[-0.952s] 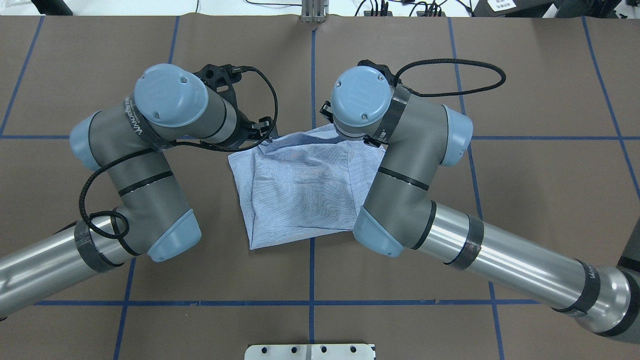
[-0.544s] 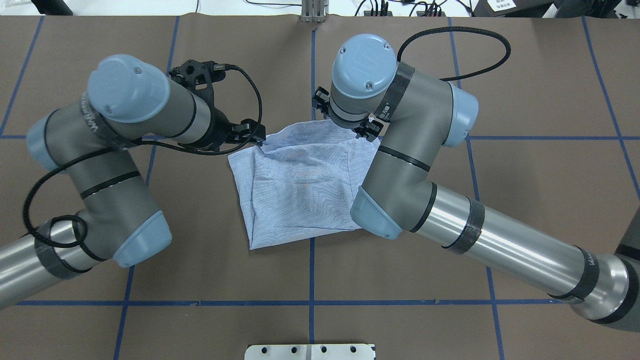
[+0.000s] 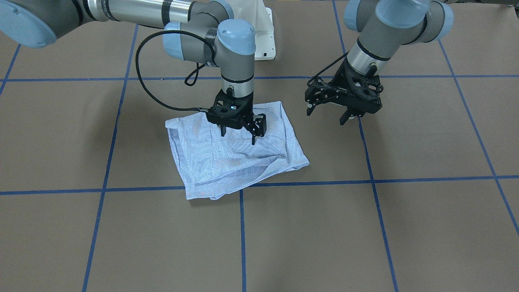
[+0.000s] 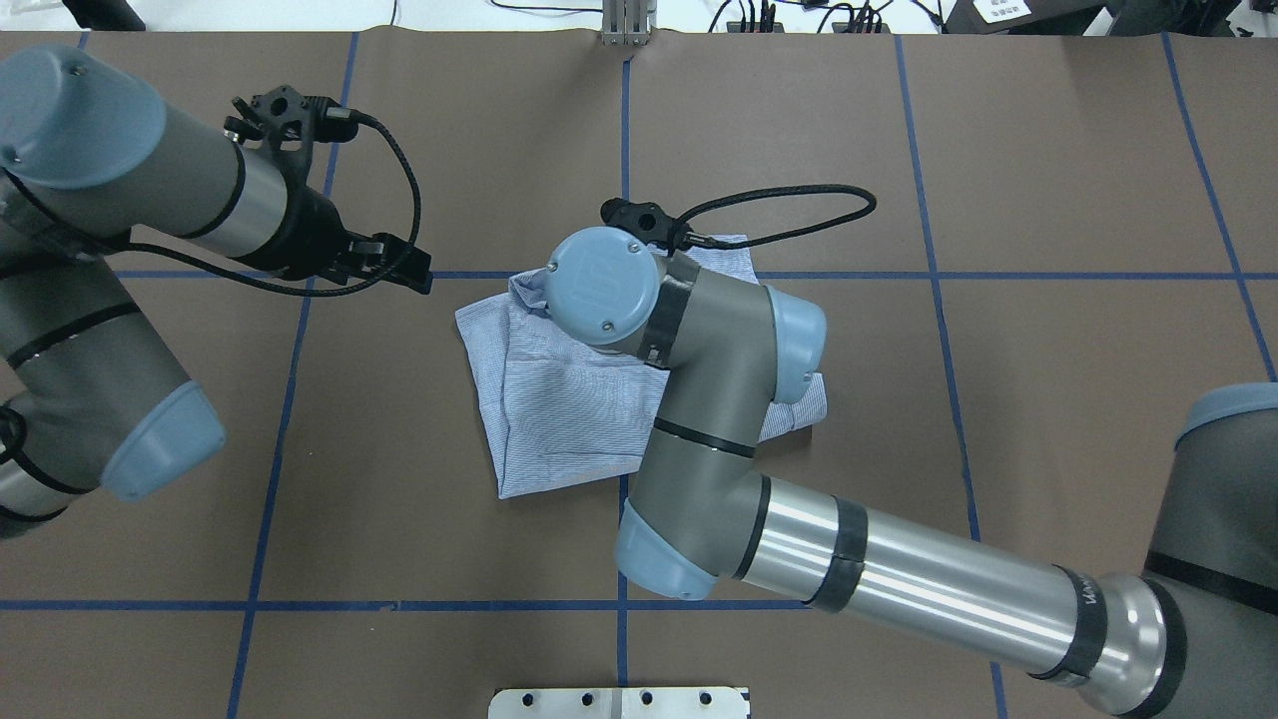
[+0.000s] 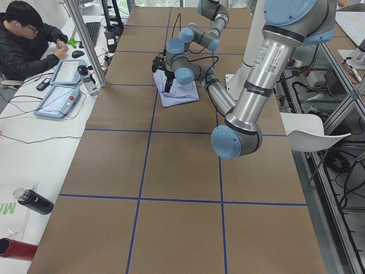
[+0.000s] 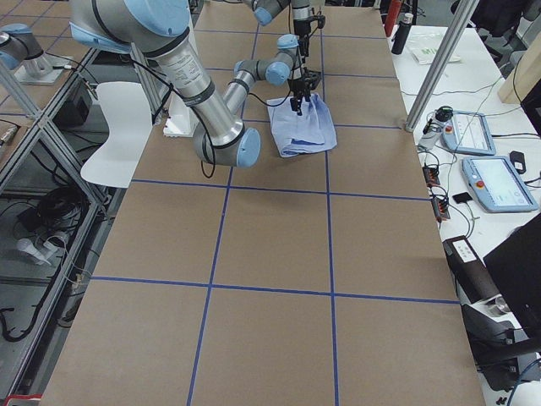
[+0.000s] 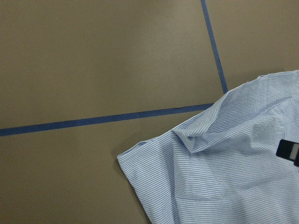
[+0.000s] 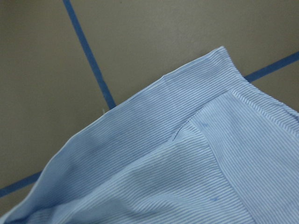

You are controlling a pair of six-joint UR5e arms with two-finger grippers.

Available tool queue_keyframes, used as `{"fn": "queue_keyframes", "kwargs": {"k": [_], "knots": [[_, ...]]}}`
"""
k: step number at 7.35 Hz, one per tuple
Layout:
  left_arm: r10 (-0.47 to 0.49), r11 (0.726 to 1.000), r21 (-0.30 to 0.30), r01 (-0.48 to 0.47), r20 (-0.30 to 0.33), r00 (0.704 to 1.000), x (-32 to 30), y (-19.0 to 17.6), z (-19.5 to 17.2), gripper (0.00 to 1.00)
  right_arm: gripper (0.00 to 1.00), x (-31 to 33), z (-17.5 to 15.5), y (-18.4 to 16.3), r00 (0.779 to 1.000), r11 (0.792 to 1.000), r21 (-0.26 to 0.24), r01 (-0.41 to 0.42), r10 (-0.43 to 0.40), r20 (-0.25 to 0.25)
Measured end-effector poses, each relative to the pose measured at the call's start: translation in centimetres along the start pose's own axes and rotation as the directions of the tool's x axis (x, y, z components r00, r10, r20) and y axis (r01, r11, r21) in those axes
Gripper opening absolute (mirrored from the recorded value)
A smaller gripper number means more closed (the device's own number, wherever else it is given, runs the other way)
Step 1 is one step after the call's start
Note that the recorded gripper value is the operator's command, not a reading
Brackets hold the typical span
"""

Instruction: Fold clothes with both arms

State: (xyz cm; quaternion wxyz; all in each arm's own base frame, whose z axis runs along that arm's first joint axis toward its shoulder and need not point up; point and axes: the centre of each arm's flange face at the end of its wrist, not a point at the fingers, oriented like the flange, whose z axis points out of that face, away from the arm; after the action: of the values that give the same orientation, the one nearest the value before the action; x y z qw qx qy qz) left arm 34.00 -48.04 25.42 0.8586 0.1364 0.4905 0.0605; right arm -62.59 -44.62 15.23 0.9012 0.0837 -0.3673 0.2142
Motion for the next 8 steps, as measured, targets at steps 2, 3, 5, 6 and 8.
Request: {"fn": "queue_keyframes", "kwargs": {"k": [2, 3, 5, 6, 8], "knots": [[0.046, 0.999, -0.011, -0.046, 0.004, 0.999, -3.1, -0.9, -1.6, 1.0, 1.0, -3.9, 1.8, 1.0, 0.99, 0.991, 0.034, 0.132, -0.13, -0.052], [0.051, 0.999, -0.011, -0.051, 0.008, 0.999, -3.8, -1.2, -2.1, 1.0, 1.0, -4.6, 2.5, 0.9, 0.98, 0.981, 0.05, 0.186, -0.183, -0.073], [0.048, 0.999, -0.005, -0.048, 0.013, 0.999, -4.5, -1.6, -2.7, 1.0, 1.0, -5.9, 4.0, 0.5, 0.965, 0.963, 0.097, 0.252, -0.242, -0.106], [0.046, 0.999, -0.005, -0.046, 0.01, 0.999, -4.6, -1.7, -2.9, 1.0, 1.0, -6.8, 5.0, 0.0, 0.966, 0.956, 0.141, 0.257, -0.248, -0.075], [0.042, 0.999, -0.012, -0.042, -0.004, 0.999, -4.8, -1.9, -3.4, 1.0, 1.0, -8.3, 5.4, -2.6, 0.968, 0.941, 0.231, 0.249, -0.252, -0.017]]}}
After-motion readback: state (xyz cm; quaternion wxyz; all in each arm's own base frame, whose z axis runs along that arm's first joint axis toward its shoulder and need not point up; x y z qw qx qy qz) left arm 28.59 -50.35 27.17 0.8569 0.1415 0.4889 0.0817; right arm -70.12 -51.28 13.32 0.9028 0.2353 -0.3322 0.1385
